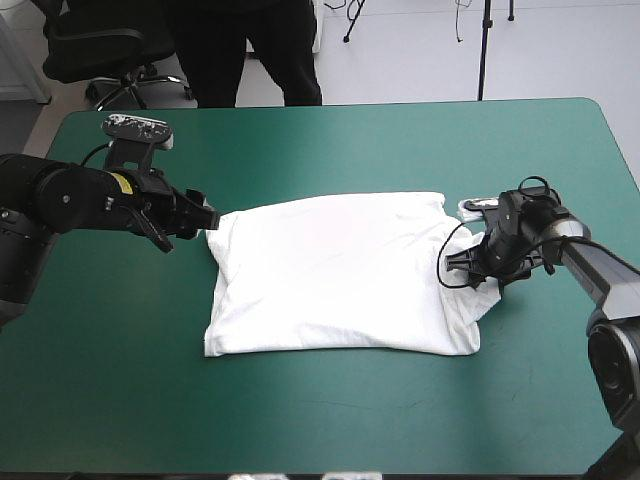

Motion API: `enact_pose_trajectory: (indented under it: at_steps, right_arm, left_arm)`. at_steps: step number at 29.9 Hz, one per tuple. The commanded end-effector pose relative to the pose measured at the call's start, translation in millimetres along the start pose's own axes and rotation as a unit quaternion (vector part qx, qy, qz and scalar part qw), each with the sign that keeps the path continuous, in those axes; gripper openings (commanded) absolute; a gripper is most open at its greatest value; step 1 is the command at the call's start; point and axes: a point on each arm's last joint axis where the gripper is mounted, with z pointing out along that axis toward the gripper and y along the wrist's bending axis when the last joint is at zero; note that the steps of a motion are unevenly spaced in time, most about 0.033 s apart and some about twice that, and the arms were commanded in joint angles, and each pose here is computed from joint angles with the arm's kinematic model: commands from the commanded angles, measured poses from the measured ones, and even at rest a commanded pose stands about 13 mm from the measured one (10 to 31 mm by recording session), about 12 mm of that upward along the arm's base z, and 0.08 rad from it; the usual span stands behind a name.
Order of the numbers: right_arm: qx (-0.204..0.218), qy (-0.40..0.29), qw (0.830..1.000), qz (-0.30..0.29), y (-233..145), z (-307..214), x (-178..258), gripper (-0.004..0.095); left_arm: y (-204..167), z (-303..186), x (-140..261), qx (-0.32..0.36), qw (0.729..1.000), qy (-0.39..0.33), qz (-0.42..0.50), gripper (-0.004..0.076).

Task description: Fold the cloth

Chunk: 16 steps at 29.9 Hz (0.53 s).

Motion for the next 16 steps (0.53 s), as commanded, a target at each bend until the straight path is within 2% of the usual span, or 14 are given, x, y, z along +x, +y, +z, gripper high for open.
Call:
enact_pose_trajectory:
  at_steps: [1,4,8,10,16]
  right_arm:
    - [-0.02,-0.002,1.0,0.019,-7,9,-5,0.0246]
    - [-0.022,0.002,0.999,0.036,-15,12,-5,-0.0022]
    - [-0.025,0.001,0.998,0.055,-20,2,-7,-0.0017]
    - [-0.035,-0.007,0.998,0.045,-17,-10,-10,-0.0017]
    - [-0.118,-0.072,0.99,-0.001,19,-67,-20,-0.0017]
  left_arm:
    - [-4,-18,2,0.007,1.0,-0.01,-0.002,0.0477]
    - [-5,-17,2,0.009,1.0,-0.01,0.001,0.0477]
    - [-5,-17,2,0.008,1.0,-0.01,0.001,0.0477]
    - [-5,-17,2,0.01,1.0,-0.01,0.001,0.0477]
    - [-6,-18,2,0.012,1.0,-0.011,0.0,0.0477]
